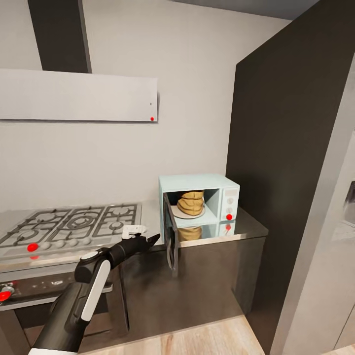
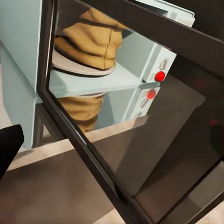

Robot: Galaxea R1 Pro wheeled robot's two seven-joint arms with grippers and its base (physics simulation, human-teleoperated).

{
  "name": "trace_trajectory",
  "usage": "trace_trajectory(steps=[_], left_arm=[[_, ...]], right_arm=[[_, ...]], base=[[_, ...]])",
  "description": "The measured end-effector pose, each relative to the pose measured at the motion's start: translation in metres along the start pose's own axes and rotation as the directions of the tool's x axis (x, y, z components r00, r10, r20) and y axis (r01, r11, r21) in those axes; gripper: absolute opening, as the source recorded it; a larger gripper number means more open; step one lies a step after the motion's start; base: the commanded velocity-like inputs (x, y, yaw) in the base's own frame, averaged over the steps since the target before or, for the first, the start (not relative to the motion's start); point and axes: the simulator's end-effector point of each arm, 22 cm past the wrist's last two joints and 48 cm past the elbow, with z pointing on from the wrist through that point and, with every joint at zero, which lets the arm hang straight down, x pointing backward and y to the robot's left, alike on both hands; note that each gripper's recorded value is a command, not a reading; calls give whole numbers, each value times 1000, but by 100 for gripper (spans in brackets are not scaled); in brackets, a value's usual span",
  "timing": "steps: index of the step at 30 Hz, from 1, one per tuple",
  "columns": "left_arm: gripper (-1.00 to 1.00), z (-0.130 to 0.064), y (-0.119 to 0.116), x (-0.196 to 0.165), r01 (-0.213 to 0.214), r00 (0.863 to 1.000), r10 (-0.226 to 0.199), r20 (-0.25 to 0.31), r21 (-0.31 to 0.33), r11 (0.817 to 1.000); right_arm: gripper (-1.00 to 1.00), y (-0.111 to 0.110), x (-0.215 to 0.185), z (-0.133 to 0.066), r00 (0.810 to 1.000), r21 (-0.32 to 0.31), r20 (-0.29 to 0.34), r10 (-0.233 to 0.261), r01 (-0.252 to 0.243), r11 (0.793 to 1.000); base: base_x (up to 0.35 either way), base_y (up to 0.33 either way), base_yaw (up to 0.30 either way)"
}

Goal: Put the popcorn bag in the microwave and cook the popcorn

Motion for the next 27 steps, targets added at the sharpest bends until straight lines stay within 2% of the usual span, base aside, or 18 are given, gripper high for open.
trace_trajectory(steps=[4, 14, 21, 24, 27], left_arm=[[100, 0, -1, 0, 3, 1000, -3, -1, 2, 1000], [100, 0, -2, 0, 3, 1000, -3, -1, 5, 1000], [100, 1, -8, -1, 5, 1000, -5, 4, 13, 1000], [100, 4, -19, -3, 18, 1000, -19, 13, 29, 999], [100, 6, -27, -3, 14, 1000, -14, 11, 43, 999]], right_arm=[[100, 0, 0, 0, 1000, 1, 0, 2, -2, 1000], [100, 1, -1, 0, 1000, -1, 4, 1, -1, 1000], [100, 1, -2, 0, 1000, -1, 7, 2, -2, 1000], [100, 1, -3, 0, 1000, 0, 9, 2, -2, 1000], [100, 1, -4, -1, 1000, 0, 12, 2, -2, 1000]], base=[[58, 0, -1], [289, 0, -9], [38, 0, -186], [1, 0, -212], [0, 0, -212]])
